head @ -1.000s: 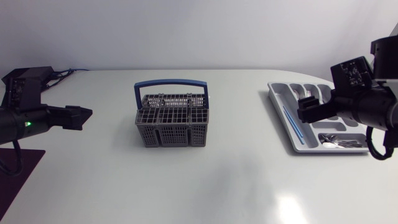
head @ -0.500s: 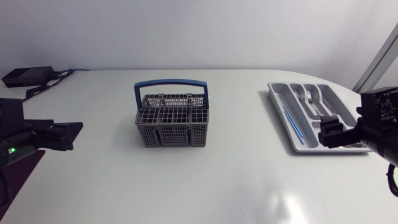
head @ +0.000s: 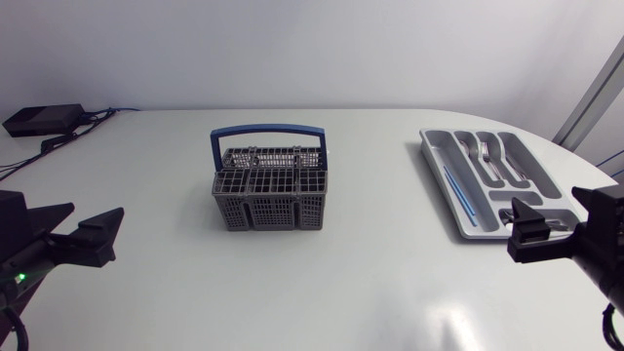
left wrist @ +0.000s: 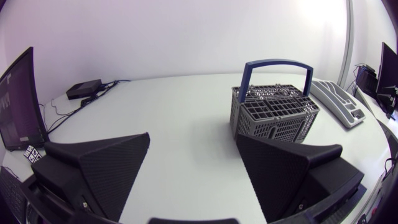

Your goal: Unload the cutlery basket into the drawer organizer.

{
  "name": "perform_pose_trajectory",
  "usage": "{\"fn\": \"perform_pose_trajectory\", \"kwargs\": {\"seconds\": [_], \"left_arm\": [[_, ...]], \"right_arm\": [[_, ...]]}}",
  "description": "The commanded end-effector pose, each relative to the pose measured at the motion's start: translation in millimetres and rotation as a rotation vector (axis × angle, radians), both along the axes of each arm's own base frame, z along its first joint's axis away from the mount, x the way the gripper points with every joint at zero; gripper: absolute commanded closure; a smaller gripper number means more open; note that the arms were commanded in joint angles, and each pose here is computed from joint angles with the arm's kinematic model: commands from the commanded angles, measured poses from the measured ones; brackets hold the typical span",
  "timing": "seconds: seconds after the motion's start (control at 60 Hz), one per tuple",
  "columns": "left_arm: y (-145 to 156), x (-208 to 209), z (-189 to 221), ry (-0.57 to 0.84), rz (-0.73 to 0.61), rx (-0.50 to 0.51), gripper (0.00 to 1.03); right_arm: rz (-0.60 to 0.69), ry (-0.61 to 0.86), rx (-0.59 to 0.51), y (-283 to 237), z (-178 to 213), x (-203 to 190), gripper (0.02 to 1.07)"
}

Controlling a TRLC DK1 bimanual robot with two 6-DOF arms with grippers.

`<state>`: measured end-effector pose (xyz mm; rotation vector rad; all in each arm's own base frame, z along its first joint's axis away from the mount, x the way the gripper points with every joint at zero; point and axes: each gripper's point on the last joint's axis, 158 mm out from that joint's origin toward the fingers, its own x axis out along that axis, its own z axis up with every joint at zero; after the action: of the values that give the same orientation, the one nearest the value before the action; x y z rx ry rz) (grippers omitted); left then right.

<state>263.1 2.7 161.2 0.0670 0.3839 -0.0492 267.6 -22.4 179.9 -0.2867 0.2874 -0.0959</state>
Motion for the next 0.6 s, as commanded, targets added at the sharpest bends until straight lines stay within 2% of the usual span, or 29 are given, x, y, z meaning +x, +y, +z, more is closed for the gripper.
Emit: {"fn": "perform_pose_trajectory", "kwargs": {"seconds": [0.0, 0.583], "left_arm": [[-1, -2, -8, -0.024, 0.011, -0.020, 0.05], [-6, -9, -11, -0.313, 0.034, -0.067, 0.05]], "right_arm": [[-0.008, -0.029, 0.053, 0, -8, -3, 0.07], [0.078, -0.232, 0.287, 20, -31, -13, 0.07]]}}
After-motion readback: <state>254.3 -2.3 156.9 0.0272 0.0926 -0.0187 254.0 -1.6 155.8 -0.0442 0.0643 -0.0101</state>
